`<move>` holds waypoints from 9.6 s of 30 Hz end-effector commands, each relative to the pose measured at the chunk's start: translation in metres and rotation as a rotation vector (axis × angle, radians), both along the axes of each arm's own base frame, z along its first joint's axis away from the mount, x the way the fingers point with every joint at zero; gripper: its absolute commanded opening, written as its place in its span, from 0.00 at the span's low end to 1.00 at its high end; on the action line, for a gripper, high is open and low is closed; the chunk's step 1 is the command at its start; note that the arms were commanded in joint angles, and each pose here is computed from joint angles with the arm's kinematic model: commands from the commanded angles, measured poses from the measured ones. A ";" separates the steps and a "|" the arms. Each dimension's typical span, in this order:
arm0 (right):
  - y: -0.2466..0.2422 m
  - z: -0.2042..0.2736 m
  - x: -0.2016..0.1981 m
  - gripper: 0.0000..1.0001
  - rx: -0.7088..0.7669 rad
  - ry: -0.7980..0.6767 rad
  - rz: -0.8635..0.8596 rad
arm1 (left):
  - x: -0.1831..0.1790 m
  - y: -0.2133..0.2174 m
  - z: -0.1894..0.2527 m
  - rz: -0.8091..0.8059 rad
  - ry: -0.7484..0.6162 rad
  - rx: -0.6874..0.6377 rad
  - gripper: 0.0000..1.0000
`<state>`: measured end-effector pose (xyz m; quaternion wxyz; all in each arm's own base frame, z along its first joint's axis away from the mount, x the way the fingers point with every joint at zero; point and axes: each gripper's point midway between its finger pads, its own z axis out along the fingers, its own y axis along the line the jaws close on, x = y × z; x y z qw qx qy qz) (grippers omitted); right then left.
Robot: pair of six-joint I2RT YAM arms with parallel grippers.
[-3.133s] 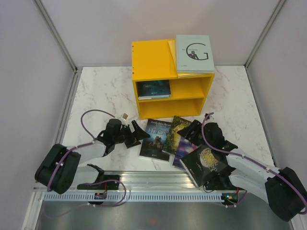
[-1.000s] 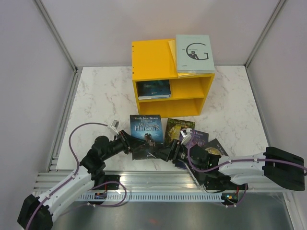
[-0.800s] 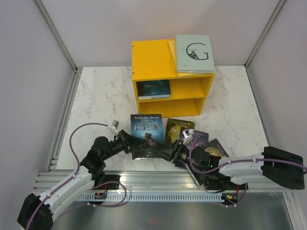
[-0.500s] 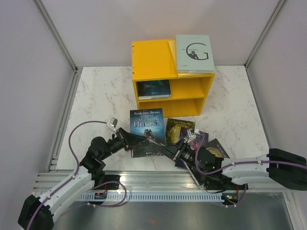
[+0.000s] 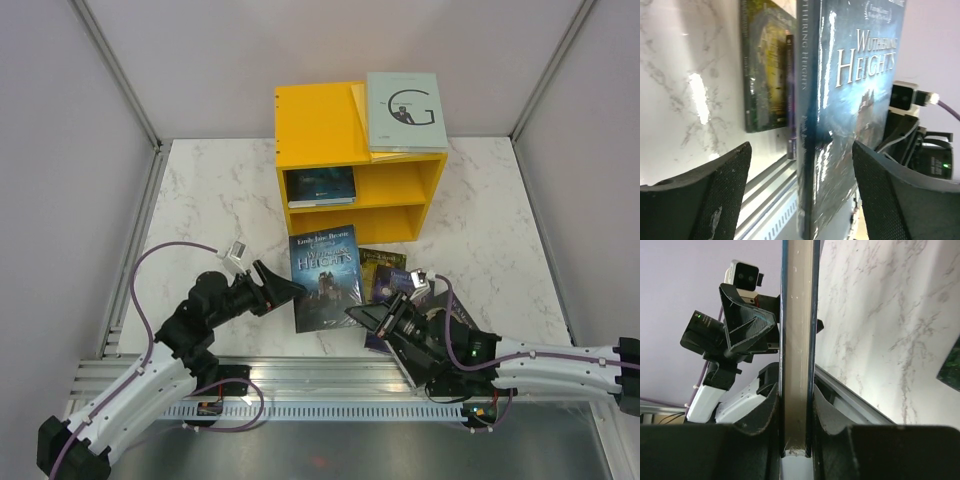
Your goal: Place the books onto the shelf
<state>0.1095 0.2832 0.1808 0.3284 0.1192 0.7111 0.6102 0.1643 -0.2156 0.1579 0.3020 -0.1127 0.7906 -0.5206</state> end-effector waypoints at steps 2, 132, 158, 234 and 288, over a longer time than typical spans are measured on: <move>-0.013 0.075 0.006 0.00 0.163 -0.049 -0.059 | 0.005 0.010 0.001 0.026 -0.048 0.088 0.85; 0.040 0.079 0.254 0.67 0.048 0.082 -0.139 | 0.007 0.007 -0.040 0.006 -0.010 0.115 0.84; -0.093 0.021 0.126 0.98 -0.487 0.074 -0.258 | -0.006 -0.007 -0.035 -0.114 -0.019 0.100 0.88; -0.145 -0.169 0.041 0.93 -0.596 0.454 -0.281 | -0.078 -0.197 -0.104 -0.603 0.193 -0.157 0.02; -0.093 -0.148 0.051 0.97 -0.447 0.377 -0.109 | -0.067 -0.073 -0.091 -0.438 0.061 0.084 0.59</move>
